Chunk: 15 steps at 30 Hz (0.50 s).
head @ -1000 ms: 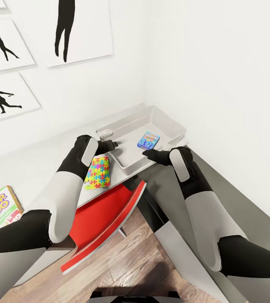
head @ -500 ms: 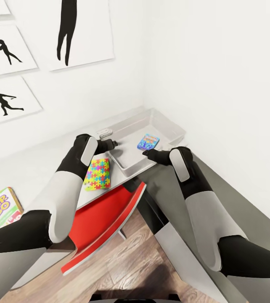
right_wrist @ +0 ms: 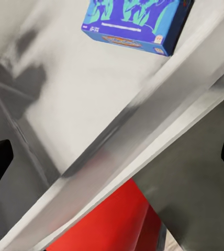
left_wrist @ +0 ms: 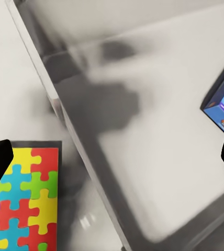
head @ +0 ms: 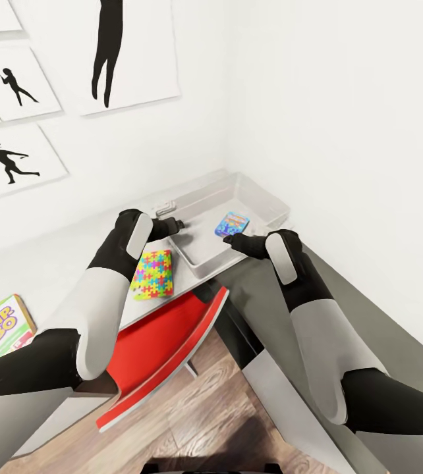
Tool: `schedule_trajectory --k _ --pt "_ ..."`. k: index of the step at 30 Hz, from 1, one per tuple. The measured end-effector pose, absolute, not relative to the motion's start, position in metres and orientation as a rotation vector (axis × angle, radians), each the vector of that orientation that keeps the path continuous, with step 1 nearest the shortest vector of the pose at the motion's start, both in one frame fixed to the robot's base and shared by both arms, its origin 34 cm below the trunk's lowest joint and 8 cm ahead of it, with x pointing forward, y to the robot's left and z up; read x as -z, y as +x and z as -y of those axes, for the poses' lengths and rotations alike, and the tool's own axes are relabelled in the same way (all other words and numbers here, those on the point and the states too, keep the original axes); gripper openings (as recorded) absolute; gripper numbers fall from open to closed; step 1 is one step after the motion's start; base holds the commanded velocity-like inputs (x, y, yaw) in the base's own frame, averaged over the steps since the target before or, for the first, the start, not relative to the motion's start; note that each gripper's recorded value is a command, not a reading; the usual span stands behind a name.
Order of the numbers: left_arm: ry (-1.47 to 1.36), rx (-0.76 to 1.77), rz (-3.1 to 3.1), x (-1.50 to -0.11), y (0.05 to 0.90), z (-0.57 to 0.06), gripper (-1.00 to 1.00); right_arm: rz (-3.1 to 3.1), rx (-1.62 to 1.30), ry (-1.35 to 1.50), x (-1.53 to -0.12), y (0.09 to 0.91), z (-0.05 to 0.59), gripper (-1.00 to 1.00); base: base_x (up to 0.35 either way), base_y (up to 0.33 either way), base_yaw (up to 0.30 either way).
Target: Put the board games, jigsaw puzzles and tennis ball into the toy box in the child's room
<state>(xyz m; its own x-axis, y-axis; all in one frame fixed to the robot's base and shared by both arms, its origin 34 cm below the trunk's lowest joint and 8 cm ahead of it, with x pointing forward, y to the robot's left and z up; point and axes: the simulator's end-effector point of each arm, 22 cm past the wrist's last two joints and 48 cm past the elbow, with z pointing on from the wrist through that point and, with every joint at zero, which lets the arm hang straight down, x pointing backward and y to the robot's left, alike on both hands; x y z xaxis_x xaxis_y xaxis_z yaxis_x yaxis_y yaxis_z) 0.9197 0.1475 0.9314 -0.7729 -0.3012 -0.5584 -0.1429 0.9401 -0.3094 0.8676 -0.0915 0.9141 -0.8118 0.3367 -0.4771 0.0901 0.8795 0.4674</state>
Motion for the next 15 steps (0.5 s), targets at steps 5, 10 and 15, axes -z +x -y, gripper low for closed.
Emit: schedule_trajectory --k 5,10,15 --pt "-0.313 0.331 -2.457 -0.932 0.9198 -0.1476 1.0 -2.478 -0.58 0.308 -0.9148 0.8679 0.0916 1.0 0.0 0.0 0.0" --pt "-0.313 0.331 -2.455 -0.9339 0.9199 -0.1475 1.0 -2.476 -0.579 0.307 -0.9165 0.868 0.0916 1.0 0.0 0.0 0.0" --pt "-0.312 0.332 -2.45 -0.9386 0.9202 -0.1476 1.0 -2.471 -0.58 0.304 -0.9209 0.8684 0.0916 1.0 0.0 0.0 0.0"
